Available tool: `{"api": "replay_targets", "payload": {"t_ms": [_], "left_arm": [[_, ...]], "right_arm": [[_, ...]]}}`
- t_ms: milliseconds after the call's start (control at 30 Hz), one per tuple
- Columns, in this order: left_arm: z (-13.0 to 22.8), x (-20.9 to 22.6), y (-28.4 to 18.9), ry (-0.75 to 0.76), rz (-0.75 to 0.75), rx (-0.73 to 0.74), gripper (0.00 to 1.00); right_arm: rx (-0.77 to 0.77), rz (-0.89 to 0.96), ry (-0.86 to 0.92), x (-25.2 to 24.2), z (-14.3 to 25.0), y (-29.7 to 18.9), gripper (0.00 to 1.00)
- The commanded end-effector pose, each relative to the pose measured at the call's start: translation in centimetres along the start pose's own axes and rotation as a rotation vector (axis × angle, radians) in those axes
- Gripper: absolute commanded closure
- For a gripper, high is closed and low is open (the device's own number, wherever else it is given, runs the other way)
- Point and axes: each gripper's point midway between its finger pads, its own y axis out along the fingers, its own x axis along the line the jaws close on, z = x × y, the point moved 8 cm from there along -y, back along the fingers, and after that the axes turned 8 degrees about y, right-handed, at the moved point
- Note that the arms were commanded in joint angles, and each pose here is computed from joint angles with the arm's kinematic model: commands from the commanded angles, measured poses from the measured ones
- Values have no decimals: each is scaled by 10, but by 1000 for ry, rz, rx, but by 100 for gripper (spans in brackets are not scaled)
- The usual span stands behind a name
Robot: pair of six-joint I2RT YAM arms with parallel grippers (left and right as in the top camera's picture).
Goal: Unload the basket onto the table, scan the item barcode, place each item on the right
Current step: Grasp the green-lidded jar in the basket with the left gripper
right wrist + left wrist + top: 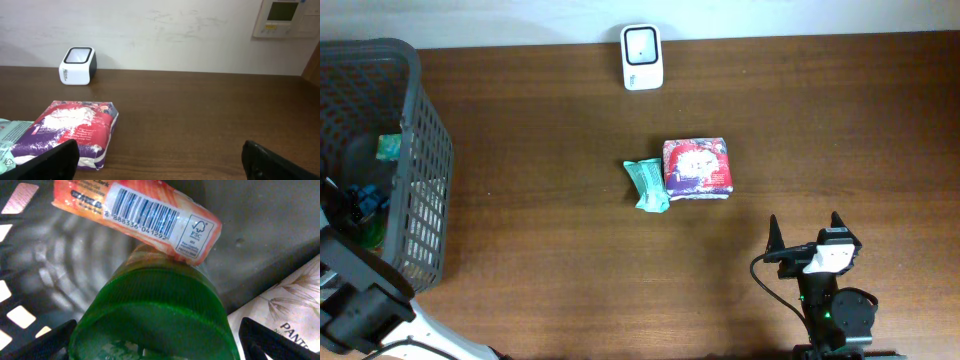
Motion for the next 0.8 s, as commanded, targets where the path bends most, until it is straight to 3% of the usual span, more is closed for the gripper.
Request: {"api": "replay_targets", "payload": {"t_ms": [0, 333, 400, 467, 500, 667, 767], "left_arm": [[0, 2, 3, -20, 10, -4, 1], [-3, 0, 20, -24, 11, -41, 6], [-3, 0, 21, -25, 11, -44, 16], [-3, 0, 20, -24, 11, -42, 16], [-4, 0, 18, -24, 11, -46, 23], [-16, -2, -30, -26, 92, -89, 35], [-21, 2, -79, -29, 105, -147, 36]], "right_arm": [[6, 3, 4, 0, 2, 0, 1], [6, 3, 4, 0, 2, 0, 1], [6, 3, 3, 0, 2, 0, 1], [6, 3, 4, 0, 2, 0, 1], [6, 3, 3, 0, 2, 0, 2], [6, 3, 4, 0, 2, 0, 2], [6, 3, 4, 0, 2, 0, 1]]}}
